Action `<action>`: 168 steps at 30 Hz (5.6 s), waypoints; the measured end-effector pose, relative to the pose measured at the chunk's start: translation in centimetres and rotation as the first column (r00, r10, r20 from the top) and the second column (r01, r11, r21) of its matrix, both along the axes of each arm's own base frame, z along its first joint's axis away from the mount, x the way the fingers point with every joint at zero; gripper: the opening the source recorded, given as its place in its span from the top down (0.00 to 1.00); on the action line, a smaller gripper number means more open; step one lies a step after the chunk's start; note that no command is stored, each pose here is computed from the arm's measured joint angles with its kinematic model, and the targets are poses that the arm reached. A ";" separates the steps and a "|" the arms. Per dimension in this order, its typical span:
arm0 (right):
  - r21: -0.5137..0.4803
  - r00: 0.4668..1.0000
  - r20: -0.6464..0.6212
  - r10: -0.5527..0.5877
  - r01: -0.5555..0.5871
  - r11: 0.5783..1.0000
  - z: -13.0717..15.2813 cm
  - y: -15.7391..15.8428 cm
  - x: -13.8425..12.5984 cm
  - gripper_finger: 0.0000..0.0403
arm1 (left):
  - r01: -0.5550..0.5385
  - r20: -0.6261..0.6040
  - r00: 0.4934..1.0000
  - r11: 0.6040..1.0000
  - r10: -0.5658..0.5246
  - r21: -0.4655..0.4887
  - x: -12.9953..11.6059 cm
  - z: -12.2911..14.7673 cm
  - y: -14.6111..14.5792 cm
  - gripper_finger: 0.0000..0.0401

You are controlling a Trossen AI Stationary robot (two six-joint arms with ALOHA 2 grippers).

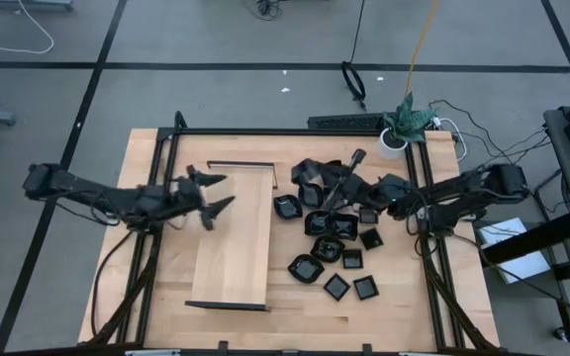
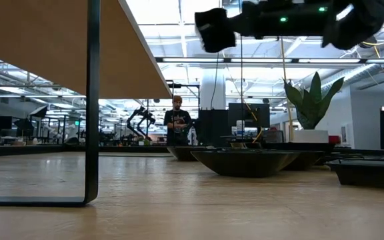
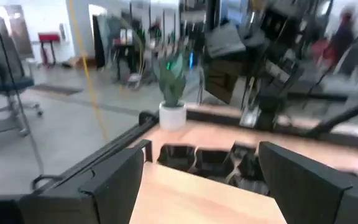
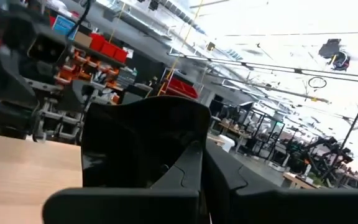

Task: Pick & Place Mini shaped plates
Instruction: Put the distorted square plate on the shelf, then stack the distorted square plate on top of the distorted square plate on the shelf

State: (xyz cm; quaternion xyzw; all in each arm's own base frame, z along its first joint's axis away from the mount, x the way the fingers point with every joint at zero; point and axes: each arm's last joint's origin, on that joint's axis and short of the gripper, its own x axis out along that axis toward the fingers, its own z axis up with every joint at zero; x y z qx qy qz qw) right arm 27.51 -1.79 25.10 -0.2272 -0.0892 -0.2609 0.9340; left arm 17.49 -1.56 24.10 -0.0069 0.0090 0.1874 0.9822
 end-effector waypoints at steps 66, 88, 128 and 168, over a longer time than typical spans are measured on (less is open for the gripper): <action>-0.067 0.887 -0.115 -0.448 0.443 0.894 2.5 3.1 1.2 0.29 | -0.442 -0.194 0.859 0.877 0.474 0.189 3.8 11.3 0.3 0.99; 0.062 0.905 -0.201 -0.375 0.394 0.917 4.9 1.7 -2.4 0.35 | -0.491 -0.782 0.623 0.785 0.013 -0.378 1.1 9.1 7.4 0.99; 0.058 0.896 -0.238 -0.375 0.399 0.915 4.4 1.7 -2.4 0.35 | -0.513 -0.844 0.516 0.842 0.147 -0.167 1.4 10.4 8.4 0.26; 0.662 0.698 -0.715 0.026 0.665 0.345 -2.8 -6.0 -5.5 0.35 | 0.246 -0.095 0.965 0.969 -0.246 -0.011 -6.8 6.2 2.7 0.32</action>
